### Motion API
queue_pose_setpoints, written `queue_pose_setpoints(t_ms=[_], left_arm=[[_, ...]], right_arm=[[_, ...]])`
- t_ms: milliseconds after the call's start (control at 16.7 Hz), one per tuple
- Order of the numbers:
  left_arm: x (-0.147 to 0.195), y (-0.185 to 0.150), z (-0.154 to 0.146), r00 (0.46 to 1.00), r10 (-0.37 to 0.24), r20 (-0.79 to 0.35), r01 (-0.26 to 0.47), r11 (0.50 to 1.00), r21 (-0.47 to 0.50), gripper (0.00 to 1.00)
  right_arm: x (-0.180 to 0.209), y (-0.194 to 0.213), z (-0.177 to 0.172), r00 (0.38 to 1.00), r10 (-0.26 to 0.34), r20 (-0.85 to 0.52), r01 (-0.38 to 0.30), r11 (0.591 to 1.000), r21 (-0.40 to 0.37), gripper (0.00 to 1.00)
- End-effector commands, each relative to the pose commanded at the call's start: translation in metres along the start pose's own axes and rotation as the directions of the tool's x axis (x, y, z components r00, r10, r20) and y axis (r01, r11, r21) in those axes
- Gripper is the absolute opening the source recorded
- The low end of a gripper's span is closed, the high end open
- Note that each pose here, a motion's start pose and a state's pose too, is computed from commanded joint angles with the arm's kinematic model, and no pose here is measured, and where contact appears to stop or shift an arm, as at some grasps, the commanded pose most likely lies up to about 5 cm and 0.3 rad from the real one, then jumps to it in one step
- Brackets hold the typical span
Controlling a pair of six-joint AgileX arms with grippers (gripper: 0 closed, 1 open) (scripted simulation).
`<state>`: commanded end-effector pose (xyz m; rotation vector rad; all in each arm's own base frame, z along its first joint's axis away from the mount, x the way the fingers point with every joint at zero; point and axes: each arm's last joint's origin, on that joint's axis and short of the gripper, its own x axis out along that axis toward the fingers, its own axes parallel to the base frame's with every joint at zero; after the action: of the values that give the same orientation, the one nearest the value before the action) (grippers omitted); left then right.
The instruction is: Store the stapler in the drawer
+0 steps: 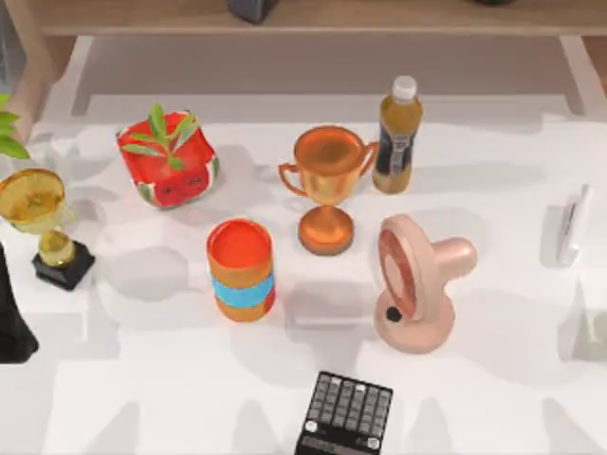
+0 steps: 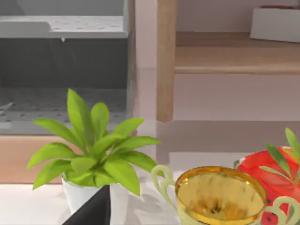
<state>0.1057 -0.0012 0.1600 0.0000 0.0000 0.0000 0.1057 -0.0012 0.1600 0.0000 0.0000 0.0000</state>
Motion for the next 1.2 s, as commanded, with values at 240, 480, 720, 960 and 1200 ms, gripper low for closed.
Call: queue_pose_setpoints(t_ms=[240, 480, 720, 960, 1200], left_arm=[[0.000, 0.000, 0.000, 1.000, 0.000, 0.000, 0.000, 1.000, 0.000, 1.00], [0.000, 0.000, 0.000, 1.000, 0.000, 0.000, 0.000, 1.000, 0.000, 1.00], [0.000, 0.000, 0.000, 1.000, 0.000, 0.000, 0.000, 1.000, 0.000, 1.00], [0.000, 0.000, 0.000, 1.000, 0.000, 0.000, 0.000, 1.000, 0.000, 1.00], [0.000, 0.000, 0.000, 1.000, 0.000, 0.000, 0.000, 1.000, 0.000, 1.00]], right_arm=[[0.001, 0.000, 0.005, 1.000, 0.006, 0.002, -0.006, 1.000, -0.025, 1.00], [0.011, -0.002, 0.032, 1.000, 0.020, 0.015, -0.017, 0.985, -0.169, 1.00], [0.044, -0.011, 0.071, 0.999, 0.018, 0.028, -0.005, 0.916, -0.400, 1.00], [0.108, -0.034, 0.098, 0.999, 0.005, 0.033, 0.018, 0.764, -0.645, 1.00], [0.187, -0.074, 0.087, 1.000, -0.007, 0.028, 0.028, 0.543, -0.839, 1.00]])
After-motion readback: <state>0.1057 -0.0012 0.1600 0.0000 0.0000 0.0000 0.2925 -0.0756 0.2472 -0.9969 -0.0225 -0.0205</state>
